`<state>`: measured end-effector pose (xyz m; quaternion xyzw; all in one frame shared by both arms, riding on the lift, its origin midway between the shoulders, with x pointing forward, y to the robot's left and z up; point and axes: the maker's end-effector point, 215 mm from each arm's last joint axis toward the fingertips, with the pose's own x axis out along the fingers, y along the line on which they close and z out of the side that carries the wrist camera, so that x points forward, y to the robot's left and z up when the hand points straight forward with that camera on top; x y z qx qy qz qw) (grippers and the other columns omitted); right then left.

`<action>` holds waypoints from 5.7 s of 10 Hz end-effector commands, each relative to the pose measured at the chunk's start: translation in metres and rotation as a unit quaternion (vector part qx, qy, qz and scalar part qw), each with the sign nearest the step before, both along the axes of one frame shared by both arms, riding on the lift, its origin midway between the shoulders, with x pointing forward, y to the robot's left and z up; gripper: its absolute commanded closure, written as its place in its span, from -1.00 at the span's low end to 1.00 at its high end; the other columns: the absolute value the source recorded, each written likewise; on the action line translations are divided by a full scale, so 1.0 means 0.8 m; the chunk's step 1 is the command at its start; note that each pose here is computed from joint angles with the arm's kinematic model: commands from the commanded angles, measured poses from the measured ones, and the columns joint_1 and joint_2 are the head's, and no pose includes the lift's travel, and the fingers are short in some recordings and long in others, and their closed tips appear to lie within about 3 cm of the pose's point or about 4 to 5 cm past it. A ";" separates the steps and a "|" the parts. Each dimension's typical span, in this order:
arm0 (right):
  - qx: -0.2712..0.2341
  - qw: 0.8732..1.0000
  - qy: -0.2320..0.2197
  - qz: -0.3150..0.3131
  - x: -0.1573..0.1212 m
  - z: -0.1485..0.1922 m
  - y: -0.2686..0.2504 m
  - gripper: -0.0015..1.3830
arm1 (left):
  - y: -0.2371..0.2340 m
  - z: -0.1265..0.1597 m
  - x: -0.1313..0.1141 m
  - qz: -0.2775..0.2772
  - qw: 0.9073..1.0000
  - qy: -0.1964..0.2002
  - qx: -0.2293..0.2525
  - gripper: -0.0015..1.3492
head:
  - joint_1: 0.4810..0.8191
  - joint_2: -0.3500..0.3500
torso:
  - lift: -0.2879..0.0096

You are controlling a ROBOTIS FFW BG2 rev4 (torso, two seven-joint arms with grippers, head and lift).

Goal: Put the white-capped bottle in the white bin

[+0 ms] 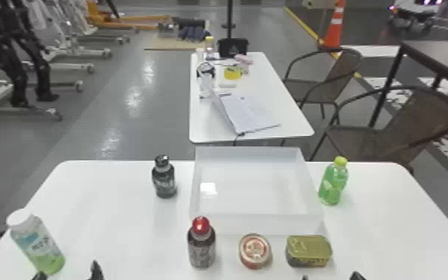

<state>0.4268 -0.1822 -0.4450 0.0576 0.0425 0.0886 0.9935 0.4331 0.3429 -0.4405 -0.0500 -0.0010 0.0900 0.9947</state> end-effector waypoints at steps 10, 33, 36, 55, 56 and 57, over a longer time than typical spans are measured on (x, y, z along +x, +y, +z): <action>0.009 1.000 0.000 0.010 0.004 0.000 0.018 -0.87 | 0.064 0.028 0.035 0.140 0.990 -0.010 0.022 -0.79 | -0.60 0.00 | 0.26; 0.014 1.000 -0.001 0.020 0.016 -0.002 0.029 -0.86 | -0.284 0.229 0.181 -0.321 0.940 -0.112 0.041 0.68 | -0.60 0.00 | 0.26; 0.015 1.000 -0.002 0.025 0.020 -0.001 0.035 -0.86 | -0.385 0.185 0.194 -0.453 0.868 -0.038 0.199 0.68 | -0.60 0.00 | 0.26; 0.022 0.999 0.001 0.028 0.021 -0.004 0.038 -0.86 | -0.075 0.095 0.132 -0.224 0.936 0.035 0.270 -0.72 | -0.60 0.00 | 0.26; 0.022 0.999 0.002 0.028 0.020 -0.005 0.038 -0.86 | -0.051 0.099 0.109 -0.194 0.953 0.011 0.231 -0.72 | -0.60 0.00 | 0.26; 0.021 0.999 0.002 0.029 0.018 -0.006 0.037 -0.86 | -0.037 0.095 0.090 -0.166 0.969 -0.005 0.184 -0.72 | -0.60 0.00 | 0.26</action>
